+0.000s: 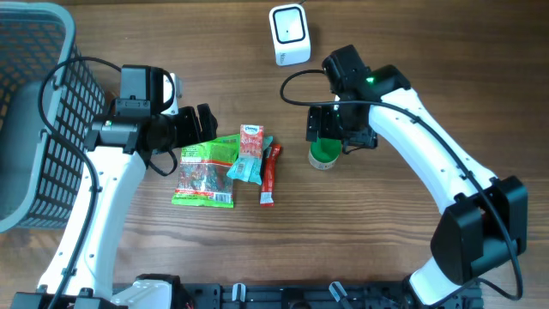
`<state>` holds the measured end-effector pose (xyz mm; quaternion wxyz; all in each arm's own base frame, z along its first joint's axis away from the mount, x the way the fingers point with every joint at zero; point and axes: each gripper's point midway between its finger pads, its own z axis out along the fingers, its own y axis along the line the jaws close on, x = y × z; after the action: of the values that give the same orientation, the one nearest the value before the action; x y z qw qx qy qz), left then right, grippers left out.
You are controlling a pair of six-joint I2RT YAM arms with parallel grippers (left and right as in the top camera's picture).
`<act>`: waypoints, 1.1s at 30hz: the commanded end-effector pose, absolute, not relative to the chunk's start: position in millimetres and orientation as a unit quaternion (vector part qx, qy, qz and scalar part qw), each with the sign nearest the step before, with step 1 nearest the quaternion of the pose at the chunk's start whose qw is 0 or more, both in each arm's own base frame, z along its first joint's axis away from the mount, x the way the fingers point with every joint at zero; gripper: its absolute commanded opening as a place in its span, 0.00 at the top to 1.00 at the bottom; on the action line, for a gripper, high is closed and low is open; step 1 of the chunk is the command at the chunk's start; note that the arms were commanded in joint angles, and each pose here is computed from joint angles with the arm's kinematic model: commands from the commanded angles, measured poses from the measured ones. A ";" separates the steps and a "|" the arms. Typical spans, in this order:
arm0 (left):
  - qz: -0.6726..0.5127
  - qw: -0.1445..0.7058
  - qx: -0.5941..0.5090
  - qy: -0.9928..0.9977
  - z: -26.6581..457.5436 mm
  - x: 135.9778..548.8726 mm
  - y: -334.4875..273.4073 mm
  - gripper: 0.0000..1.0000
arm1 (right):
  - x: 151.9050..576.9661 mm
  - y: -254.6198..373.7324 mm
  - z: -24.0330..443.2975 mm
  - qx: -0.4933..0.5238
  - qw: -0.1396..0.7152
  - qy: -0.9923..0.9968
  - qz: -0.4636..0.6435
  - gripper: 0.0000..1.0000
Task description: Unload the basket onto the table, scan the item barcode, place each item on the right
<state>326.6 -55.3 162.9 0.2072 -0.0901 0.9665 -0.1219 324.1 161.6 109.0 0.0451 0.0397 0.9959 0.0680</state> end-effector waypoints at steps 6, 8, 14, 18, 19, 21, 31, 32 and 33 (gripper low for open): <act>-0.129 0.206 -0.090 0.966 163.7 327.3 -58.8 0.00 | 321.0 162.0 63.5 0.044 0.049 0.997 0.050 0.06; -0.129 0.206 -0.090 0.966 163.7 327.3 -58.8 0.00 | 321.0 162.0 56.4 0.044 0.053 0.996 0.052 0.07; -0.129 0.206 -0.090 0.966 163.7 327.3 -58.8 0.00 | 318.7 161.1 34.3 0.043 0.062 0.995 0.057 0.11; -0.129 0.206 -0.090 0.966 163.7 327.3 -58.8 0.00 | 318.9 160.3 29.7 0.026 0.068 0.996 0.056 0.18; -0.129 0.206 -0.090 0.966 163.7 327.3 -58.8 0.00 | 319.8 159.2 29.7 0.021 0.070 0.996 0.052 0.21; -0.129 0.206 -0.090 0.966 163.7 327.3 -58.8 0.00 | 322.2 154.0 29.8 0.022 0.078 0.996 0.037 0.23; -0.129 0.206 -0.090 0.966 163.7 327.3 -58.8 0.00 | 324.8 150.3 30.0 -0.090 0.087 0.992 0.017 0.23; -0.129 0.206 -0.090 0.966 163.7 327.3 -58.8 0.00 | 324.9 150.2 30.0 -0.091 0.088 0.992 0.016 0.23; -0.129 0.206 -0.090 0.966 163.7 327.3 -58.8 0.00 | 324.9 150.2 30.0 -0.091 0.088 0.992 0.016 0.23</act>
<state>326.6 -55.3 162.9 0.2072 -0.0899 0.9665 -0.1218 326.0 154.8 36.8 0.0897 -0.0569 0.9937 0.0364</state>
